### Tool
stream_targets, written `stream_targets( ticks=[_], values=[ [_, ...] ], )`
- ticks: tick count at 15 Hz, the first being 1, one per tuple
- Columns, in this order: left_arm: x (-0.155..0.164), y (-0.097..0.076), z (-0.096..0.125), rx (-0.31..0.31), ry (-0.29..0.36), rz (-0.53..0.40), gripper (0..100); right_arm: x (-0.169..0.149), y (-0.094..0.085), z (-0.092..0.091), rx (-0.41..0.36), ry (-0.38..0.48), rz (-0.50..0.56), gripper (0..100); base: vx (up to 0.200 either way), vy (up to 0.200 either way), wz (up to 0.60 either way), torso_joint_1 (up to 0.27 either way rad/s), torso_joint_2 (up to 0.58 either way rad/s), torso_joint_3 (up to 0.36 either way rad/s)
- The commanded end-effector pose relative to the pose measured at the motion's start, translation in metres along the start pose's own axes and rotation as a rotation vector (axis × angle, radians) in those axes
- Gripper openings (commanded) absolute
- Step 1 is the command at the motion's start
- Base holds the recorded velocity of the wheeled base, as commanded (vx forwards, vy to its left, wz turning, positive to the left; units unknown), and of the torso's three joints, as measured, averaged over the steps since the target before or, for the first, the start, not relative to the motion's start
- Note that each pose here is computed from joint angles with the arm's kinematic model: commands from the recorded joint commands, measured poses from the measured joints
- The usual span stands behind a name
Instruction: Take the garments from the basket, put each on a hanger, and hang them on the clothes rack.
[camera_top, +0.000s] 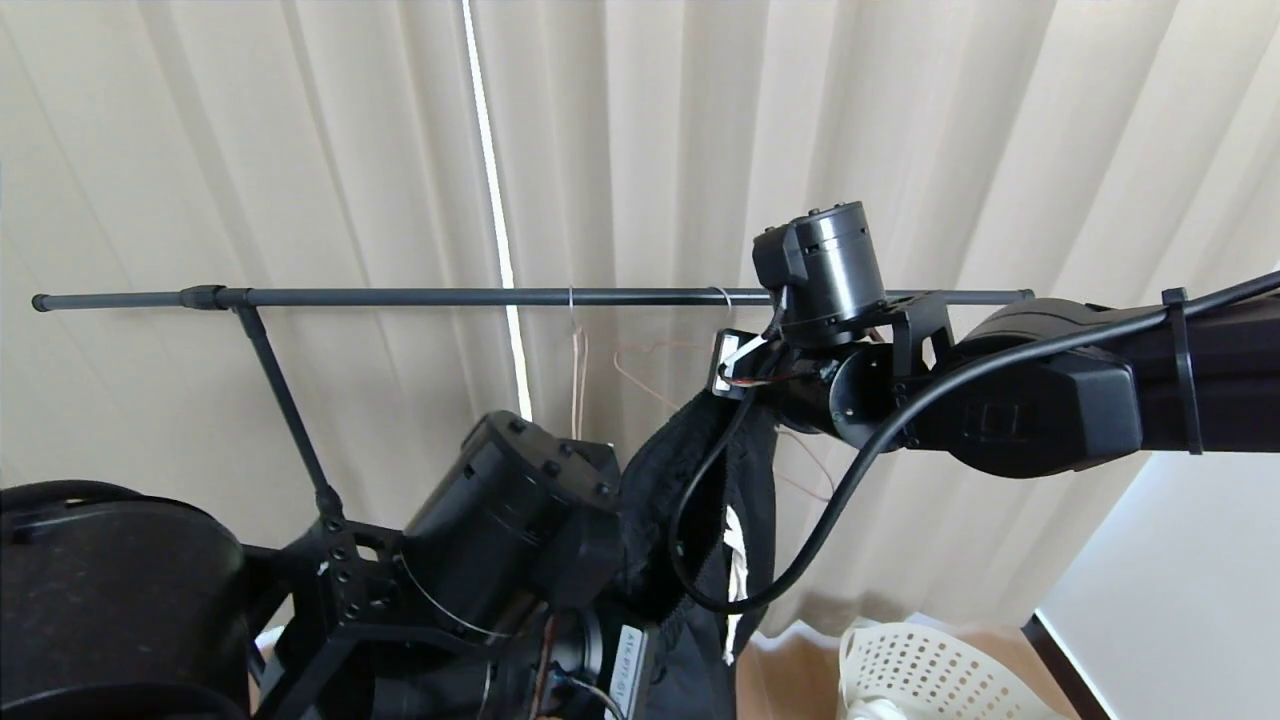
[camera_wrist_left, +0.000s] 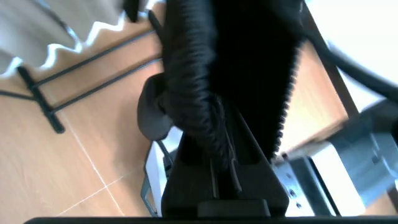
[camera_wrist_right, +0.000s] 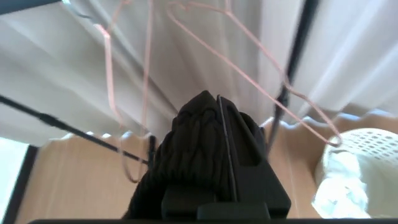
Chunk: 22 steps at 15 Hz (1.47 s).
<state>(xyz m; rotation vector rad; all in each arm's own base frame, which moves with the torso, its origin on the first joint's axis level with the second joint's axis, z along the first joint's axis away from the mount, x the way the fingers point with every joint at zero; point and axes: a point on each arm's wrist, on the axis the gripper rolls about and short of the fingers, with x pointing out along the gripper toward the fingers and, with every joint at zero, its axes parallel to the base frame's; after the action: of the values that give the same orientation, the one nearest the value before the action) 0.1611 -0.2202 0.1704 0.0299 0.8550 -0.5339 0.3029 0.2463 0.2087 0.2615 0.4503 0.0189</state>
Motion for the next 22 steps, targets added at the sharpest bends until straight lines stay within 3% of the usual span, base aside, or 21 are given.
stream_targets(
  ticks=[1, 2, 3, 5, 6, 9, 14, 15, 22],
  values=[
    [-0.008, 0.009, 0.002, -0.024, -0.024, 0.009, 0, -0.005, -0.005, 0.004, 0.005, -0.008, -0.005, 0, 0.000, 0.000, 0.00, 0.000, 0.00, 0.000],
    [-0.006, 0.035, 0.030, -0.093, -0.149, 0.057, 0, -0.022, -0.025, 0.008, -0.021, -0.025, -0.055, 0, 0.000, 0.000, 0.00, 0.000, 0.00, 0.000],
    [-0.003, 0.037, 0.034, -0.083, -0.155, 0.064, 0, -0.028, -0.029, 0.009, -0.035, -0.025, -0.057, 0, 0.000, 0.000, 0.00, 0.000, 0.00, 0.000],
    [0.018, 0.032, 0.048, -0.057, -0.166, 0.116, 0, -0.080, -0.064, 0.009, -0.247, 0.009, -0.072, 0, 0.000, 0.000, 0.00, 0.000, 0.00, 0.000],
    [0.029, 0.027, 0.049, -0.048, -0.167, 0.144, 0, -0.099, -0.075, 0.009, -0.303, 0.019, -0.088, 0, 0.000, 0.000, 0.00, 0.000, 0.00, 0.000],
    [0.058, 0.025, 0.049, -0.052, -0.203, 0.201, 0, -0.124, -0.086, 0.009, -0.353, 0.032, -0.147, 0, 0.000, 0.000, 0.00, 0.000, 0.00, 0.000],
    [0.054, 0.024, 0.051, -0.051, -0.218, 0.196, 0, -0.118, -0.082, 0.006, -0.363, 0.034, -0.166, 0, 0.000, 0.000, 0.00, 0.000, 0.00, 0.000],
    [0.054, 0.024, 0.050, -0.048, -0.214, 0.196, 100, -0.118, -0.082, 0.005, -0.364, 0.036, -0.167, 0, 0.000, 0.000, 0.00, 0.000, 0.00, 0.000],
    [0.016, 0.039, 0.042, -0.072, -0.256, 0.184, 100, -0.117, -0.083, 0.005, -0.366, 0.038, -0.171, 0, 0.000, 0.000, 0.00, 0.000, 0.00, 0.000]
  ],
)
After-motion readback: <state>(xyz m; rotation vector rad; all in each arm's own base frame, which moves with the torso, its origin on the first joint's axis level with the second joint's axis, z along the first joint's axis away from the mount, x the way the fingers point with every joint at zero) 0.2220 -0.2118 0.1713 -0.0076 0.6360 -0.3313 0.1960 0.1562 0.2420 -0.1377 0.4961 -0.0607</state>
